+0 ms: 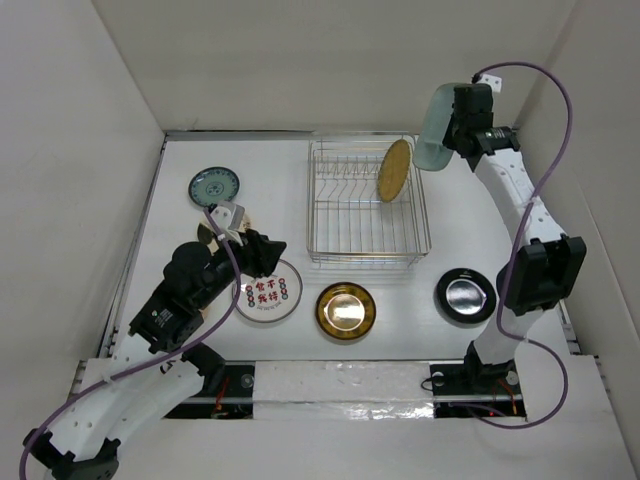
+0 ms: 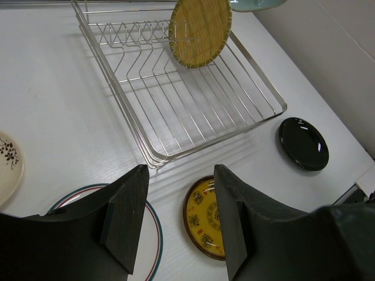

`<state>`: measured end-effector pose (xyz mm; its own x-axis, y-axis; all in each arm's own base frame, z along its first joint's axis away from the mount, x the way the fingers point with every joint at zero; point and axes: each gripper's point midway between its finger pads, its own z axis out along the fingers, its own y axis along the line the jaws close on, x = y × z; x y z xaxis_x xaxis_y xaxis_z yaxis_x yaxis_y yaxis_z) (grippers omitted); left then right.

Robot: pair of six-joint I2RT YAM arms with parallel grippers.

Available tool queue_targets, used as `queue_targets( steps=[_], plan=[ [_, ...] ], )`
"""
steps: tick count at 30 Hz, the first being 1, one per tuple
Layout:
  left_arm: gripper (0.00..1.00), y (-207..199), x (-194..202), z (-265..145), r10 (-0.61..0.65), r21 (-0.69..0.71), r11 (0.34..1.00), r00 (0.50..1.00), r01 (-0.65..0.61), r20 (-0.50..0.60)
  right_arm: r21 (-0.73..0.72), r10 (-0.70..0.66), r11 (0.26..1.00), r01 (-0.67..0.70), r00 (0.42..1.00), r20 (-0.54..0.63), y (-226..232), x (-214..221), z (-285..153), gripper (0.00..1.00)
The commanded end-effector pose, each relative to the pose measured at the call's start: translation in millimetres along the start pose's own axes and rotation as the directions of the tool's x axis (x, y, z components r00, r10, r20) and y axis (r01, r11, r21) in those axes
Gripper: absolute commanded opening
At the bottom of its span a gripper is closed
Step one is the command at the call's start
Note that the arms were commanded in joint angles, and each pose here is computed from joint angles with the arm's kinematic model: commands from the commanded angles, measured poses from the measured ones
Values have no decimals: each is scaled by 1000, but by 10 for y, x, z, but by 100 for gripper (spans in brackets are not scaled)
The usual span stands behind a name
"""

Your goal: Load the plates into the dish rack

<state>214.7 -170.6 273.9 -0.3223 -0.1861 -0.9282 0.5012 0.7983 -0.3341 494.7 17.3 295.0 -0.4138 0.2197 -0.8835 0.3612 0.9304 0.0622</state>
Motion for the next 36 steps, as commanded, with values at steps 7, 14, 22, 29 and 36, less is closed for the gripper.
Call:
queue_targets(
  steps=[7,14,22,29,36],
  plan=[
    [45,-40,-100,1,6,17,1000,999,-6,35,12,-87,996,86,993,80,395,-151,114,0],
    [45,-45,-98,4,6,20,1000,999,-6,34,-11,-204,979,204,979,-9,457,19,82,0],
    [45,-57,-77,26,6,28,1000,1000,-6,23,-42,-304,952,302,950,-74,477,26,-186,0],
    [45,-57,-80,18,3,27,1000,1000,-3,26,-25,-383,923,385,906,-178,490,304,-169,0],
    [45,-71,-72,24,3,36,999,1000,-3,22,33,-364,923,384,898,-249,404,473,-101,0]
  ],
)
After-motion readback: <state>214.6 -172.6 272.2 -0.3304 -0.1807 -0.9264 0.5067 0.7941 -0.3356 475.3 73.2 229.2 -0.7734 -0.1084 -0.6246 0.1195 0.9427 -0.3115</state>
